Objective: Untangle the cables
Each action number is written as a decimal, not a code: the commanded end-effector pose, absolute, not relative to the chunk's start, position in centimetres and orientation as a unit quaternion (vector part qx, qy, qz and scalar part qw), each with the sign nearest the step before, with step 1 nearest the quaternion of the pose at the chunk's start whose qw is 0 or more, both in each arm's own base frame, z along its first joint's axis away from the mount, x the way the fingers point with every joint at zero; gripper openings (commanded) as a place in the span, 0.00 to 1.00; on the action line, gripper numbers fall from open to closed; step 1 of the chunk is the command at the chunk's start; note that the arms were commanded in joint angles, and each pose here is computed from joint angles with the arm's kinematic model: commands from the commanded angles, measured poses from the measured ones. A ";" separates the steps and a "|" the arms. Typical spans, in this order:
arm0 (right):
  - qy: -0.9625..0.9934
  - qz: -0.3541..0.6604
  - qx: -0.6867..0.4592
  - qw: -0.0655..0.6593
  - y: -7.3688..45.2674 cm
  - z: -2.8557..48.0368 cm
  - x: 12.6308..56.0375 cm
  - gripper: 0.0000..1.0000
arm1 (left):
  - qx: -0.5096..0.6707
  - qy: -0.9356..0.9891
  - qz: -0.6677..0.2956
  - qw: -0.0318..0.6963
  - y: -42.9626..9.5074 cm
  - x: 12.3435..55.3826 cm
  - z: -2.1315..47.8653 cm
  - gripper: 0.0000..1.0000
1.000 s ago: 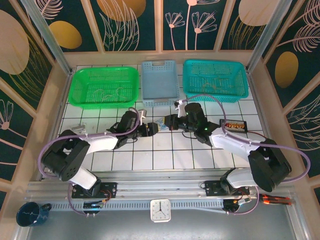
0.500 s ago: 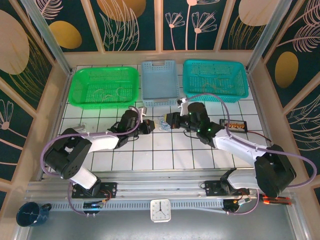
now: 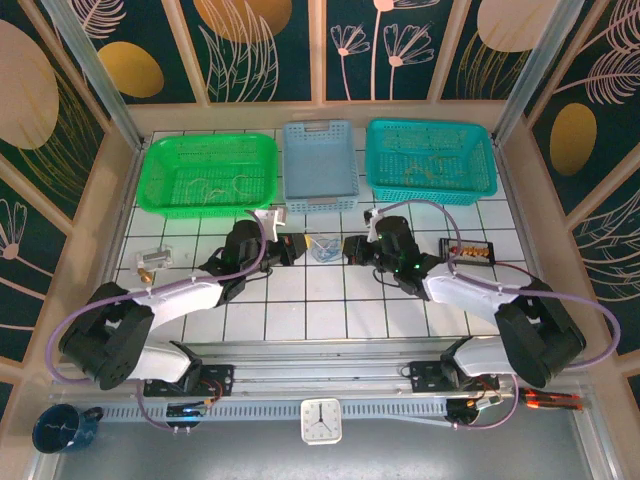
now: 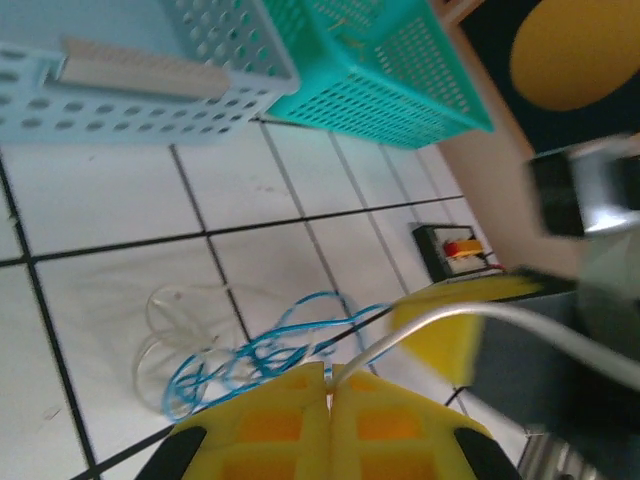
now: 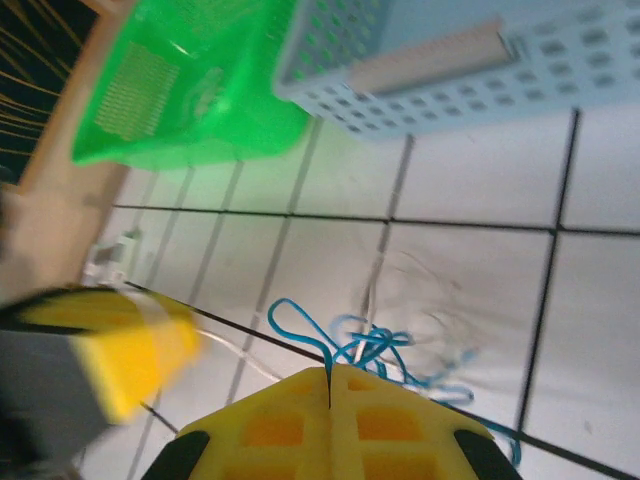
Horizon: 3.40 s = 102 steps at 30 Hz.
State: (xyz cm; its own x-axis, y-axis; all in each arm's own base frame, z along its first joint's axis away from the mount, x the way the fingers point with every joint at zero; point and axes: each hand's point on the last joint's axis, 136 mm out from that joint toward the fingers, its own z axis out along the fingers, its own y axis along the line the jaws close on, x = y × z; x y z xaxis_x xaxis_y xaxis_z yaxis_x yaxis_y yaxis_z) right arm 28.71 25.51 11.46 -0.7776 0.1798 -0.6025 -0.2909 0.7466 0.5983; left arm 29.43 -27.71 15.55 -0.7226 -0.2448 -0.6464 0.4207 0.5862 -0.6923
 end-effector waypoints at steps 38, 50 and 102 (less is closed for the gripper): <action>0.918 0.285 0.002 0.277 24.0 1.9 26.5 0.00 | 0.055 0.591 -0.601 0.536 -26.2 27.7 41.3 0.00; 0.900 0.301 -0.035 0.313 24.7 6.5 27.4 0.00 | 0.038 0.612 -0.589 0.526 -26.1 28.1 38.4 0.00; 0.774 0.391 -0.138 0.478 32.9 17.7 31.9 0.31 | 0.040 0.567 -0.647 0.509 -26.7 27.5 43.6 0.00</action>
